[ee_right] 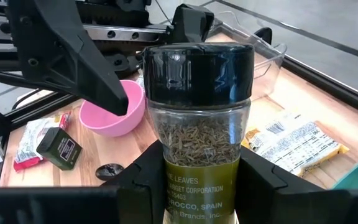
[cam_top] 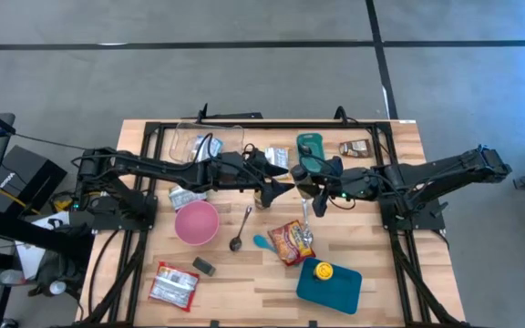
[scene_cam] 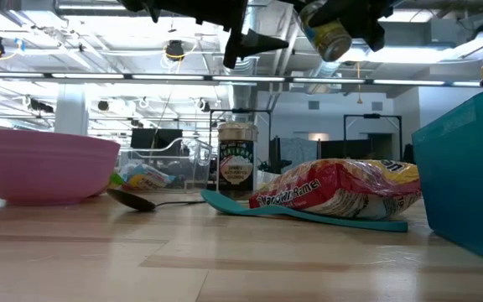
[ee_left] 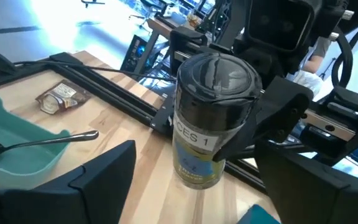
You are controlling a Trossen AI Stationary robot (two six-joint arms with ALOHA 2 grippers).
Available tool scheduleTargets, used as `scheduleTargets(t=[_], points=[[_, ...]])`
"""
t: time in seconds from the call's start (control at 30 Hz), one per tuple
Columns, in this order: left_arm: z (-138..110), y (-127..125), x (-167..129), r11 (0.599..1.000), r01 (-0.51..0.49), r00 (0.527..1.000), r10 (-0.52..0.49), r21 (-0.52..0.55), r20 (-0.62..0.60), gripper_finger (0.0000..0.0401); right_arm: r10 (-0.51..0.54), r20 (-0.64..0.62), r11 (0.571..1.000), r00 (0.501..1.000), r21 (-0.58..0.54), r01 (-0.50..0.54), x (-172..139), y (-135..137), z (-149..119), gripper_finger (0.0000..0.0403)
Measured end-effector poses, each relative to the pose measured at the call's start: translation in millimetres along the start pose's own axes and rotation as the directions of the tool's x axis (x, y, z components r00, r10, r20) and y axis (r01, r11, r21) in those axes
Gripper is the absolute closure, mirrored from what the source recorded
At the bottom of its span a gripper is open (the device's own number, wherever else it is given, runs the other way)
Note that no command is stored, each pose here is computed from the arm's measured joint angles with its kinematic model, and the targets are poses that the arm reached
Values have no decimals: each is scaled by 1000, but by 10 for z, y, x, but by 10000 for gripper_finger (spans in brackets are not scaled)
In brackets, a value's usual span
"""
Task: Pick & Place Food Item
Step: Put the black seasoning bottle into the blue bin
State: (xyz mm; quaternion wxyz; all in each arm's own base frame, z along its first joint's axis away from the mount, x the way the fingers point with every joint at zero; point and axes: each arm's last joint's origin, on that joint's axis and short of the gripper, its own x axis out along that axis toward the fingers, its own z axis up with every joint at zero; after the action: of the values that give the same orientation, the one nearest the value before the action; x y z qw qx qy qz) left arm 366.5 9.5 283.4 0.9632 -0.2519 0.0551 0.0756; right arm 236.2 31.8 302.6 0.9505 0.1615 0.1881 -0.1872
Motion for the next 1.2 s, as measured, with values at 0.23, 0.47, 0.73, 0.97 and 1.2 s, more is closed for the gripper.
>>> scheduleTargets(t=[0.23,0.47,0.73,0.97,1.2], points=[[-3,-3,48,1000,19,999,-19,11,36,60,58,6,998,998,16,-58,-2,29,25,275],[-50,11,124,999,44,996,-45,9,71,64,67,-4,997,998,25,-67,11,33,17,275],[-60,14,148,998,54,995,-55,8,87,63,77,-13,997,997,31,-77,20,37,11,275],[-84,8,172,997,77,993,-78,6,87,68,81,-7,996,997,37,-81,25,31,23,275],[-105,5,200,996,87,991,-88,6,99,70,86,-9,996,996,38,-85,24,32,24,274]])
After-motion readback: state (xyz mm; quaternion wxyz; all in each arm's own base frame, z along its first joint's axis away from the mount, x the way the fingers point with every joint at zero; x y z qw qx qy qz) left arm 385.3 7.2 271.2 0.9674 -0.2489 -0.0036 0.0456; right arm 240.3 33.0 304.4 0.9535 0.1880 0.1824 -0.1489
